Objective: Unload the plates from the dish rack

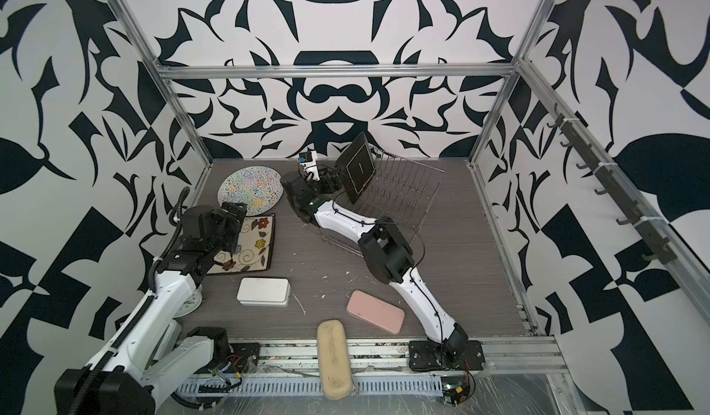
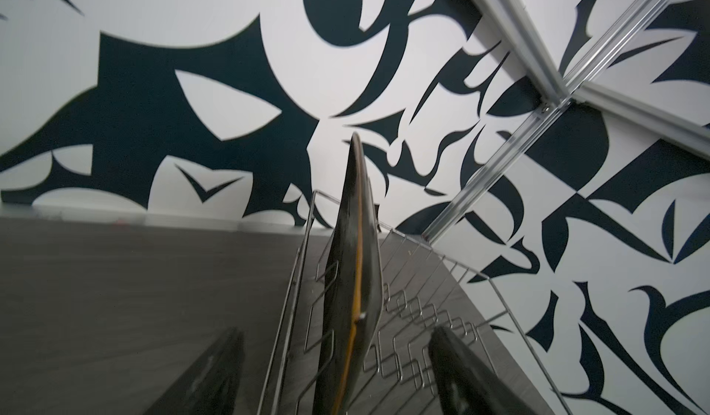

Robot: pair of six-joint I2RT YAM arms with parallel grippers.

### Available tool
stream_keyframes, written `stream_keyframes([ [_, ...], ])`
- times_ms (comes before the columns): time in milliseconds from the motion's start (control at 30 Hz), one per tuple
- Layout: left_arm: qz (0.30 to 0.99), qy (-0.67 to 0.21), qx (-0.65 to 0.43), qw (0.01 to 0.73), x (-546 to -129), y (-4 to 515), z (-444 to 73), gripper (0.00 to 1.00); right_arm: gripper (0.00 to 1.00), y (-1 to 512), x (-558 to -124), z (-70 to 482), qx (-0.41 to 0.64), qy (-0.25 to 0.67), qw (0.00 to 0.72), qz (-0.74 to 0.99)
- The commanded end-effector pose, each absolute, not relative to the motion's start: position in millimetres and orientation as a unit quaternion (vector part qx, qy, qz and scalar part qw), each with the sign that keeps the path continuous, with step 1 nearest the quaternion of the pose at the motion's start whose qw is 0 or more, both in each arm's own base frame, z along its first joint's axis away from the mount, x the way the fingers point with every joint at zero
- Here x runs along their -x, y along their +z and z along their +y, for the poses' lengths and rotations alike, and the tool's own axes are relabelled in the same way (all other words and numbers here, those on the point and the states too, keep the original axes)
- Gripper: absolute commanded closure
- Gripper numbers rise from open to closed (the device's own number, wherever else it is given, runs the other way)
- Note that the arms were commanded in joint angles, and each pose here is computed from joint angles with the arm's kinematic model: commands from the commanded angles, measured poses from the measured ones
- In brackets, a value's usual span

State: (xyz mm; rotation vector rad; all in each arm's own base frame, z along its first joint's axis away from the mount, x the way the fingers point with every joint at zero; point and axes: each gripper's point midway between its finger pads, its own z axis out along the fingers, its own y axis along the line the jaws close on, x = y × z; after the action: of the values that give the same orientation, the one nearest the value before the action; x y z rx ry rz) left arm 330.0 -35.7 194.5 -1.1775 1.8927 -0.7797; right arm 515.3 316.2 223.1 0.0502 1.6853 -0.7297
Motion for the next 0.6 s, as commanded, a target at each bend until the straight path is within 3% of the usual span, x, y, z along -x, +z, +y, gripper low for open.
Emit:
stream_keyframes([
  [0, 0.742, -0.308, 0.453, 0.387, -329.6, 197.0, -36.1, 0.01, 0.20, 263.2, -515.2, 305.4, -0.076, -0.314, 0.640, 0.697],
  [400, 0.743, -0.315, 0.451, 0.381, -332.2, 195.5, -39.3, 0.01, 0.23, 255.8, -523.0, 306.9, -0.064, -0.332, 0.647, 0.684],
  [567, 0.744, -0.315, 0.450, 0.380, -332.0, 195.3, -40.0, 0.01, 0.34, 243.4, -525.8, 302.6, -0.062, -0.320, 0.642, 0.694],
])
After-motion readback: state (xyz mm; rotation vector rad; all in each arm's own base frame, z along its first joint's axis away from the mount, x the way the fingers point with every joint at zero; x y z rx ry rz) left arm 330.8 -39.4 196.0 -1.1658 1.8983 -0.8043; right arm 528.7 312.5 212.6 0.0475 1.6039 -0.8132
